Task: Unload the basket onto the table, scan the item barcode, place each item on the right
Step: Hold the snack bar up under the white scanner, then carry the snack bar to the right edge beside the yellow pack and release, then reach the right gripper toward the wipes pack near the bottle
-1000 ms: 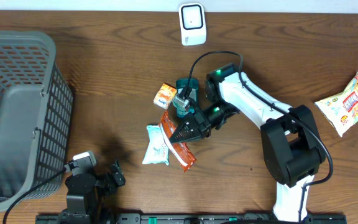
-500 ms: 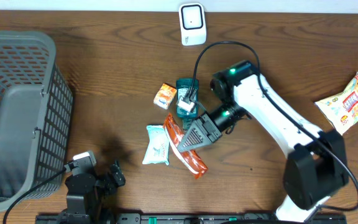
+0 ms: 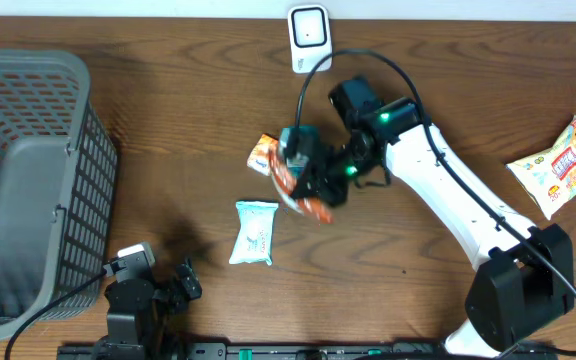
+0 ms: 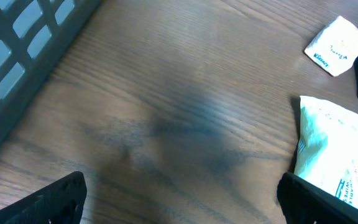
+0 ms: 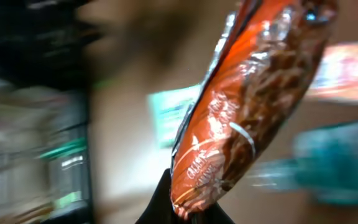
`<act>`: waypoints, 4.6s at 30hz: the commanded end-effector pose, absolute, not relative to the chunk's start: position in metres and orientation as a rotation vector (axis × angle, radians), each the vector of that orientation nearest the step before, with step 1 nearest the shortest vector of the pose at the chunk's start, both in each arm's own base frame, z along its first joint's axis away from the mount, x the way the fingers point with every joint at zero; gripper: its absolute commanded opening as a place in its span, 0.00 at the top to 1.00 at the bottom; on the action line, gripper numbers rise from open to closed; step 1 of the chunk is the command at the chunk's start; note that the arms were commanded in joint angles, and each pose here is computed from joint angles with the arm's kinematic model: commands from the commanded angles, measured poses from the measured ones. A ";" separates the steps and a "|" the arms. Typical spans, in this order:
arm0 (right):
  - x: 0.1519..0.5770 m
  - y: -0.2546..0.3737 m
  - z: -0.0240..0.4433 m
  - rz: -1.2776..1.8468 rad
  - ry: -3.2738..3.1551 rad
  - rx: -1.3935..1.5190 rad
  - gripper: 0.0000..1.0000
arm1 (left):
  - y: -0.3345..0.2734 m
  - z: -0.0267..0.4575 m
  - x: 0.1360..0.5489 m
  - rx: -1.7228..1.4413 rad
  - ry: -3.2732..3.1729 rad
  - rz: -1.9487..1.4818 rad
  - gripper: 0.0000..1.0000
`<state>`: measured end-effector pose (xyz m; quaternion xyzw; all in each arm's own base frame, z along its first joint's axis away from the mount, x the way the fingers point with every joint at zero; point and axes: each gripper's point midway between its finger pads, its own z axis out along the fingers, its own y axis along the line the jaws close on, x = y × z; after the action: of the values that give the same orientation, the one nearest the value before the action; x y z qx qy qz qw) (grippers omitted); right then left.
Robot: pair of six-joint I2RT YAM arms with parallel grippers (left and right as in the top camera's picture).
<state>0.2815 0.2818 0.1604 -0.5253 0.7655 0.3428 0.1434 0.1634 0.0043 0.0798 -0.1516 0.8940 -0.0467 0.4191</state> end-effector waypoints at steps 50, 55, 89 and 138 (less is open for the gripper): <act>0.641 0.180 0.187 -0.530 2.001 -0.795 0.99 | 0.004 0.073 0.158 -0.363 2.281 -0.107 0.02; 0.601 0.106 0.172 -0.643 2.290 -0.658 0.99 | 0.004 0.073 0.158 -0.363 2.281 -0.107 0.02; 0.496 -0.167 0.160 -0.467 2.487 0.587 0.01 | 0.004 0.073 0.158 -0.363 2.281 -0.107 0.02; 0.235 0.360 0.069 0.174 3.089 -0.656 0.16 | 0.004 0.073 0.158 -0.363 2.281 -0.107 0.02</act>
<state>0.2372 0.3630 0.0929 -0.2765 0.9553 0.1035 -0.0130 0.1632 0.0042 0.0798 -0.1514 0.8942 -0.0466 0.4186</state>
